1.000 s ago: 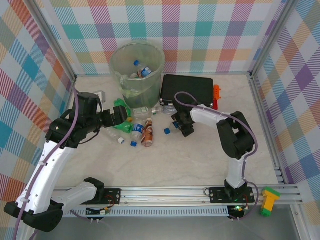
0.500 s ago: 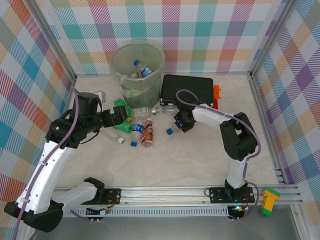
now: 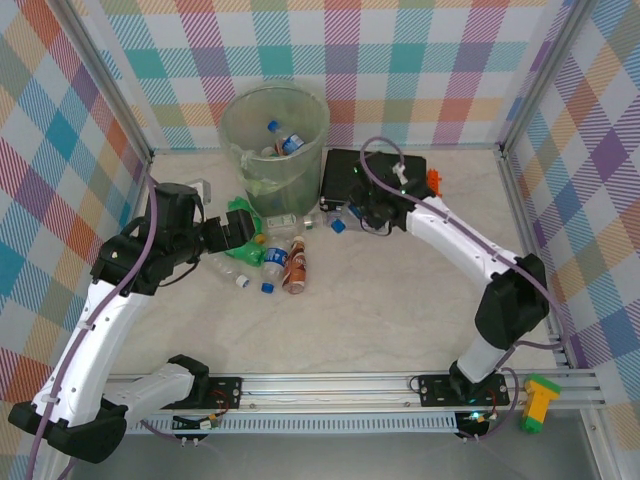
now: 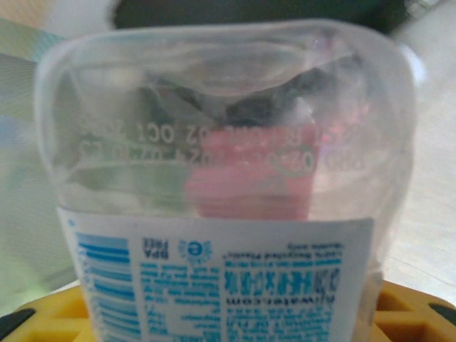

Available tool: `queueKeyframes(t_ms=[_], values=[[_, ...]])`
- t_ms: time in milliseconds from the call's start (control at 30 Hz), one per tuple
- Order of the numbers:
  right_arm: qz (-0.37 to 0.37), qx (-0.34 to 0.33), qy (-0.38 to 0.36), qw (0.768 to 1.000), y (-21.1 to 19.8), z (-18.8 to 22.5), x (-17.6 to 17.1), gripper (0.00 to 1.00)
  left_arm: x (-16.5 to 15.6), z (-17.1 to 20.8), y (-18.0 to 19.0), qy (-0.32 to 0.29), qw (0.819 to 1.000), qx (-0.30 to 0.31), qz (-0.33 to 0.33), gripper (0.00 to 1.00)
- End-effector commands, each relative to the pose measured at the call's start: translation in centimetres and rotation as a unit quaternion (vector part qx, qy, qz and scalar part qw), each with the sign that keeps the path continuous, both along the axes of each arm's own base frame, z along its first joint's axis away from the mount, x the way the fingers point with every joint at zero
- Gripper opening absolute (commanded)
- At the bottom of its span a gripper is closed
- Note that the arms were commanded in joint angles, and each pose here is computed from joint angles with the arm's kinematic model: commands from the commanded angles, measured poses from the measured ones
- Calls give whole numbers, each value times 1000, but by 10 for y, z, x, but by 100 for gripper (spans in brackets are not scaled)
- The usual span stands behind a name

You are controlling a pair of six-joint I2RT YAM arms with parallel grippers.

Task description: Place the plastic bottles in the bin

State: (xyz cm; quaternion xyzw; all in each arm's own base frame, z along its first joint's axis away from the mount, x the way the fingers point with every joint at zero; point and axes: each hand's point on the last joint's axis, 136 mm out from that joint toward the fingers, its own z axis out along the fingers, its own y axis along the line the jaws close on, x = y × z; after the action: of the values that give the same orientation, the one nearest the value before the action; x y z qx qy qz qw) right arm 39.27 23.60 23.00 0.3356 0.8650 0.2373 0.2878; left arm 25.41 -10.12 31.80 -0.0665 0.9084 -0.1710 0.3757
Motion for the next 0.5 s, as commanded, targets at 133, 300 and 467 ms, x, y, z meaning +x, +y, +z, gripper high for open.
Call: queueKeyframes(t_ms=[133, 300, 467], values=[[70, -29, -151, 986, 24, 111, 28, 53, -1, 14, 0, -11, 1000, -9, 4, 100], [96, -34, -209, 973, 45, 153, 52, 54, -1, 16, 0, -12, 1000, -12, 7, 100], [115, -30, -268, 956, 68, 183, 79, 53, -3, 27, -1, -21, 1000, -22, 6, 100]])
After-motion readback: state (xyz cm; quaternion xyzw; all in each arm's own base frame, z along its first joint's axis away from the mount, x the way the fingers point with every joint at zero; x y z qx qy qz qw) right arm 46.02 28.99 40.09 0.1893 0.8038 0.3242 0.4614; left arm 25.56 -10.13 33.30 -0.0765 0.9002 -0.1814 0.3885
